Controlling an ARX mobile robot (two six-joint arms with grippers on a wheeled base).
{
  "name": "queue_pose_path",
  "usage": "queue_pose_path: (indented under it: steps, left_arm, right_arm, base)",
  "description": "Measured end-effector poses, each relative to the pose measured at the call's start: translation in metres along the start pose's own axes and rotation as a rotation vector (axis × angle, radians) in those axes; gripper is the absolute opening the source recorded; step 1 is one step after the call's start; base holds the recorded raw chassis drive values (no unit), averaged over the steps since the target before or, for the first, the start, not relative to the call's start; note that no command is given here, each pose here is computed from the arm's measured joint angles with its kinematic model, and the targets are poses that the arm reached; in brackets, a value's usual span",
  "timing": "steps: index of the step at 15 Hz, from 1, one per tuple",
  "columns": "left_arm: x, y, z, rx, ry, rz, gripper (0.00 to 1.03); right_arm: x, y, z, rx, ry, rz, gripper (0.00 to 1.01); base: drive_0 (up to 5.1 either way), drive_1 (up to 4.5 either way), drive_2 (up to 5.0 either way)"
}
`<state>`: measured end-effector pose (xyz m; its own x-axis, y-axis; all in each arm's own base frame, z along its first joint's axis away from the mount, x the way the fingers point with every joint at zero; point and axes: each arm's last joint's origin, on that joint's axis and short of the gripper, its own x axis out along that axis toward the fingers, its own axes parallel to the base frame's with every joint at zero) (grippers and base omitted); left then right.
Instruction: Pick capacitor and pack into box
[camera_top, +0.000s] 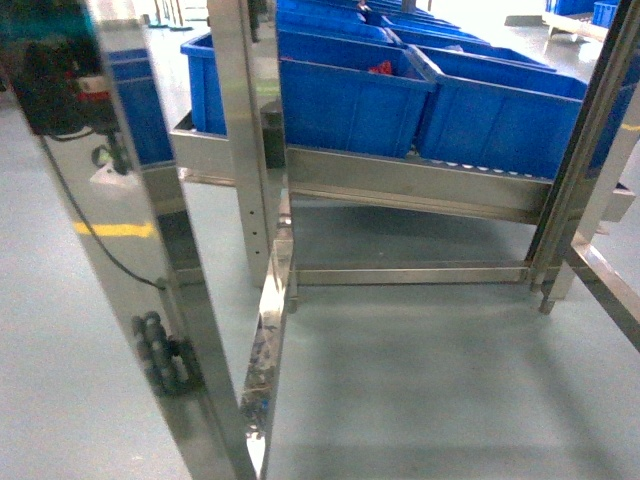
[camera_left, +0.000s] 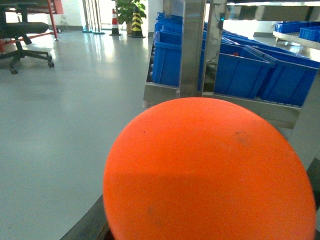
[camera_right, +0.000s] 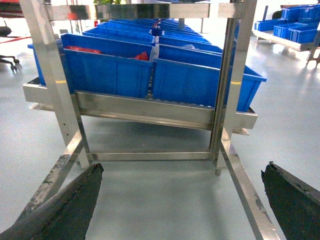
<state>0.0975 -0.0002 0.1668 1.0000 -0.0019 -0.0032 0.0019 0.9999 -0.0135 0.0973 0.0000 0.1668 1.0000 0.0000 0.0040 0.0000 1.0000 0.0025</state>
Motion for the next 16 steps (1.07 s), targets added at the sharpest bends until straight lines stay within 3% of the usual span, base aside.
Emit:
queue_pose_path:
  steps: [16]
  left_arm:
    - [0.0000,0.0000,0.0001,0.000,-0.002,0.000,0.44]
  right_arm:
    - [0.0000,0.0000,-0.0001,0.000,0.001,-0.001,0.98]
  base:
    - [-5.0,2.47,2.5]
